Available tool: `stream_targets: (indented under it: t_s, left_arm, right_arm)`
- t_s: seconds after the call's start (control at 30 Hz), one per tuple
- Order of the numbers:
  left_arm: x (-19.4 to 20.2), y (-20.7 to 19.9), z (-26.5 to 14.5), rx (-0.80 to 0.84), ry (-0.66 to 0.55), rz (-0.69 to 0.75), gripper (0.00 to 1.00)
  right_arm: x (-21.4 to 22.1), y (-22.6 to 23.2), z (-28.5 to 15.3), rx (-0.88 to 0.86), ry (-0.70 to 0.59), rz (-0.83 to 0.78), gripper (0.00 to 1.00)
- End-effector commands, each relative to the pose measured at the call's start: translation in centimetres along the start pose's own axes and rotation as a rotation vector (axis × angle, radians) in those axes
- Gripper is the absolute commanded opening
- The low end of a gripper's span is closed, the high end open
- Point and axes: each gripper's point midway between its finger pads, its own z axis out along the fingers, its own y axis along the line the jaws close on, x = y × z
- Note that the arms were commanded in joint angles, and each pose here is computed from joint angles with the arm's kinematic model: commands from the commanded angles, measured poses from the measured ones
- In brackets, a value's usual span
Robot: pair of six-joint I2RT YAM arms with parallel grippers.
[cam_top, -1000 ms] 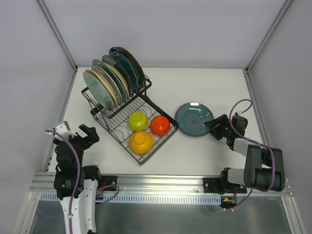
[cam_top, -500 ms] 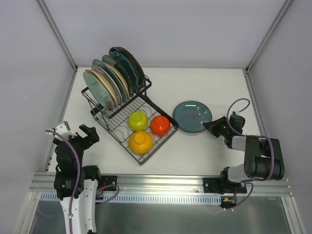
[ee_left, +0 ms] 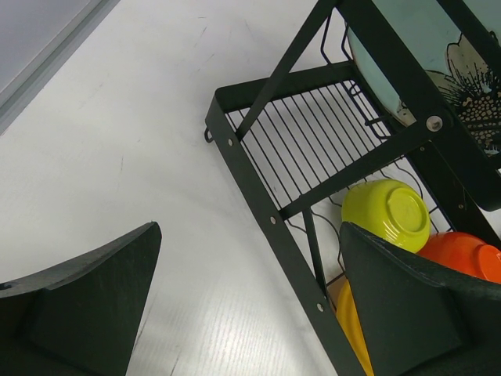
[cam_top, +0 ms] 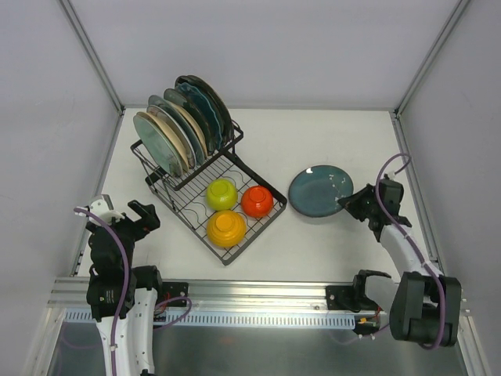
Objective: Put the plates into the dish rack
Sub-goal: Grab a plate with the right arm
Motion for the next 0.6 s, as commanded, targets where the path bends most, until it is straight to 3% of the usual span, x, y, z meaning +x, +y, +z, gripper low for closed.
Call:
stream_targets:
  t_s: [0.0, 0.23, 0.57]
  left_arm:
    - [-0.7, -0.8, 0.1, 0.049, -0.035, 0.027, 0.99]
    - [-0.7, -0.9, 0.0, 0.053, -0.036, 0.026, 0.99]
    - [-0.8, -0.8, -0.1, 0.05, -0.042, 0.024, 0.99]
  right_arm:
    - [-5.3, 5.9, -4.4, -0.111, -0.17, -0.093, 0.01]
    - [-8.2, 9.8, -10.7, -0.151, -0.285, -0.178, 0.01]
    - [-6.4, 17.1, -19.7, -0.377, -0.298, -0.349, 0.01]
